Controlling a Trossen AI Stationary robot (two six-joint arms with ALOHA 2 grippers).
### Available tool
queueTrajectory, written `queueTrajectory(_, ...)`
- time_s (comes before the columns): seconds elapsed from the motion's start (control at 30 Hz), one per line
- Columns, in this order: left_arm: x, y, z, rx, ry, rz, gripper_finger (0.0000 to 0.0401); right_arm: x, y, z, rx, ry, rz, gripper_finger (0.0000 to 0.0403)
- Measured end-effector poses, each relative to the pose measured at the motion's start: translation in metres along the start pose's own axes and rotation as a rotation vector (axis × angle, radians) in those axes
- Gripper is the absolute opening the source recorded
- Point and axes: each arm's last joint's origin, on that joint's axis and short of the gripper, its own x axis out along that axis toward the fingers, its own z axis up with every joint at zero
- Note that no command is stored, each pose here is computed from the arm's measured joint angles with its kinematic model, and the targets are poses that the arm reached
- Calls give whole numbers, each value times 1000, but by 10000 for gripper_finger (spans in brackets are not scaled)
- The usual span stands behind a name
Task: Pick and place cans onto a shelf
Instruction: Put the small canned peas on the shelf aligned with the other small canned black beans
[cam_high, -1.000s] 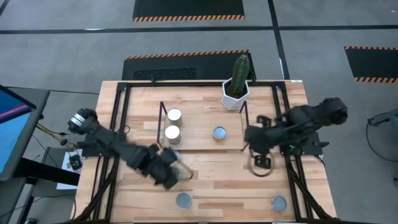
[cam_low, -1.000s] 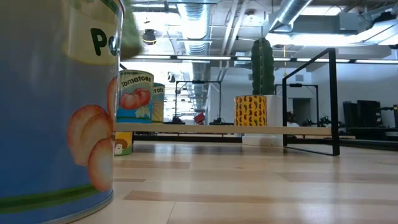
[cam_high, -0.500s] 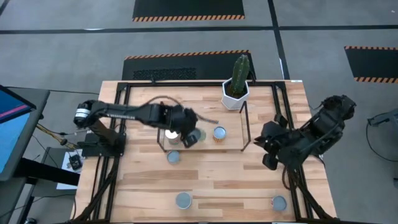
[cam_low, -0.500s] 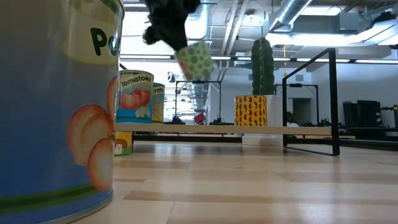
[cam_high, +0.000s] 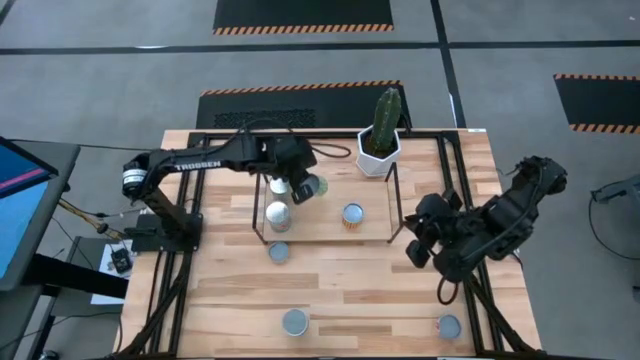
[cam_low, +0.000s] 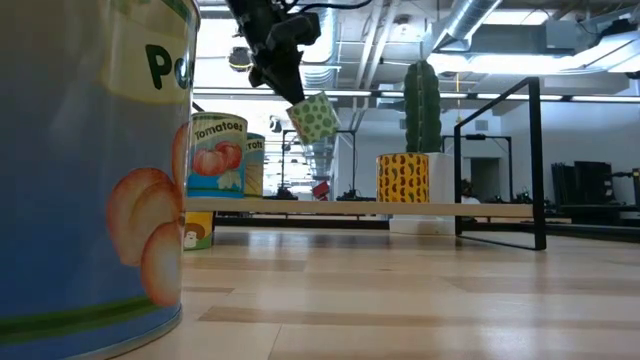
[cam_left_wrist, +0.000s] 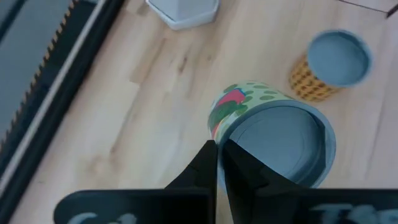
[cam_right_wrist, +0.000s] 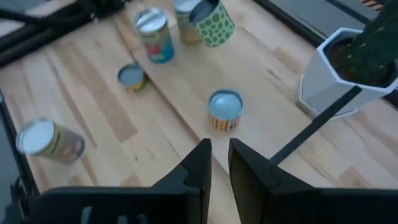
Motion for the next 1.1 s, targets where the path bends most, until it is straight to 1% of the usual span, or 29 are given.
queueTrajectory(0.17,1,11,10,21,-91,-53,0,4,-2,5,57,-41,-32,81)
queueTrajectory(0.27,-4,13,17,60,-135,-53,0,7,-4,9,74,-43,-49,81)
queueTrajectory(0.37,-4,13,31,104,-162,-53,0,11,-6,12,92,-46,-68,81)
queueTrajectory(0.43,7,11,35,138,-84,-50,0,13,-8,15,103,-45,-80,81)
queueTrajectory(0.57,20,10,54,189,-27,-53,0,16,-10,17,115,-45,-92,81)
queueTrajectory(0.7,35,10,65,223,52,-68,0,16,-10,17,115,-45,-92,81)
queueTrajectory(0.77,46,9,71,233,61,-77,0,16,-10,17,116,-44,-91,81)
queueTrajectory(0.87,68,6,75,235,116,-88,0,16,-10,17,115,-43,-90,81)
queueTrajectory(0.97,93,0,73,240,186,-99,0,16,-9,17,116,-42,-90,81)
queueTrajectory(1.0,98,-2,73,245,211,-106,0,16,-9,17,117,-42,-88,81)
queueTrajectory(1.1,108,-9,73,258,229,-117,0,15,-9,17,116,-42,-85,81)
